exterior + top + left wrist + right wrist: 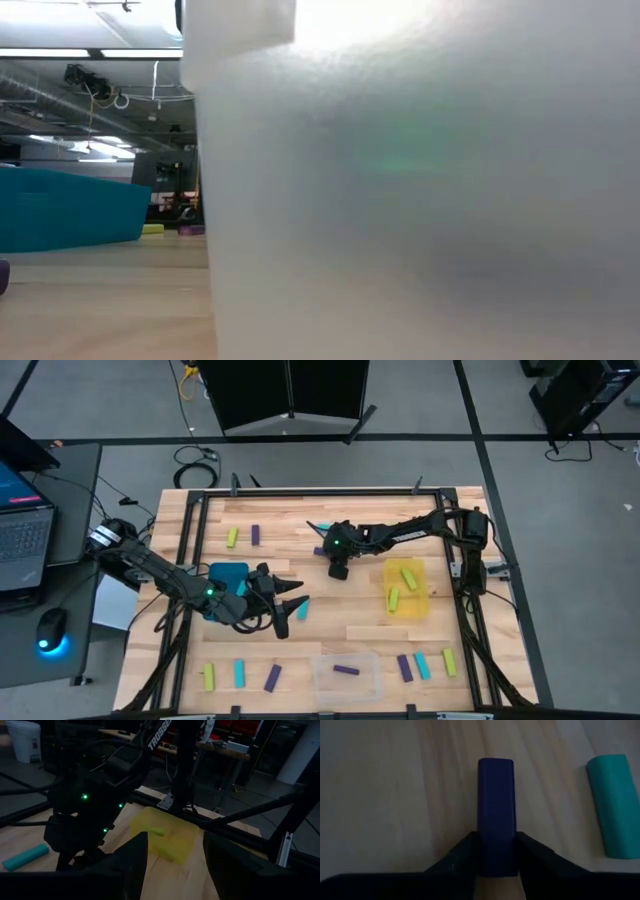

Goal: Sort blocks
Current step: Put the violet block into the transparent bin

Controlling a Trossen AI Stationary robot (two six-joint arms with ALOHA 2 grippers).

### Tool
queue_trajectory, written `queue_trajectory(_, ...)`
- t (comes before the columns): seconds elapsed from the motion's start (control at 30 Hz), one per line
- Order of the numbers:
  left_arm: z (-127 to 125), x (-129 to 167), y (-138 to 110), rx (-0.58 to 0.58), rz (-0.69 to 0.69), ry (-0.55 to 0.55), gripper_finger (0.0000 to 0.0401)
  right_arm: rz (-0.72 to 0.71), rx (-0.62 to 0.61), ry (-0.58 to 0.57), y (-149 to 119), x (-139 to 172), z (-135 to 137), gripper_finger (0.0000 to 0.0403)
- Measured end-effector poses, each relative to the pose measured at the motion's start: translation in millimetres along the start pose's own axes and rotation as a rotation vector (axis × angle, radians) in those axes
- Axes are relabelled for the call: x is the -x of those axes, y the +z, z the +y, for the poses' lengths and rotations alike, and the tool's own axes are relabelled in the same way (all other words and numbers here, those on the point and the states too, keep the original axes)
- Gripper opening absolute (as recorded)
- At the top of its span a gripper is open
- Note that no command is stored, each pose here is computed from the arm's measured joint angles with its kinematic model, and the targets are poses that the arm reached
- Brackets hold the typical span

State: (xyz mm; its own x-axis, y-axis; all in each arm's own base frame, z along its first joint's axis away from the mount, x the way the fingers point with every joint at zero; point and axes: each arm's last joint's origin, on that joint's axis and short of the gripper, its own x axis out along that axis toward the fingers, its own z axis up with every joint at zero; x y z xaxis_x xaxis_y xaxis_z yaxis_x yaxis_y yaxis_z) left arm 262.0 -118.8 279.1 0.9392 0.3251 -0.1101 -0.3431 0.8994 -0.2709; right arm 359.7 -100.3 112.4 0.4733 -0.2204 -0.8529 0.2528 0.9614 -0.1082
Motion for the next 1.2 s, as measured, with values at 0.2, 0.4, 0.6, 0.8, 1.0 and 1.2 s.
queue_trajectory(0.2, 0, 0, 0, 0.000, 0.000, 0.000, 0.0198, -0.025, -0.007, -0.017, 4, 8, -1, 0.0116)
queue_trajectory(0.4, 0, 0, 0, 0.001, 0.000, 0.000, 0.0198, -0.116, 0.009, -0.023, 18, 49, 2, 0.0116)
queue_trajectory(0.6, 0, 0, 0, 0.002, -0.001, 0.000, 0.0198, -0.260, 0.101, 0.154, 24, 110, 38, 0.0116)
queue_trajectory(0.8, 0, 0, 0, 0.003, -0.001, 0.000, 0.0198, -0.277, 0.235, 0.412, 2, 161, 113, 0.0116)
queue_trajectory(1.0, 0, 0, 0, 0.011, -0.002, -0.001, 0.0198, -0.252, 0.324, 0.644, -33, 194, 193, 0.0116)
queue_trajectory(1.2, 0, 0, 0, 0.023, -0.002, -0.001, 0.0198, -0.223, 0.262, 0.697, -60, 208, 238, 0.0130)
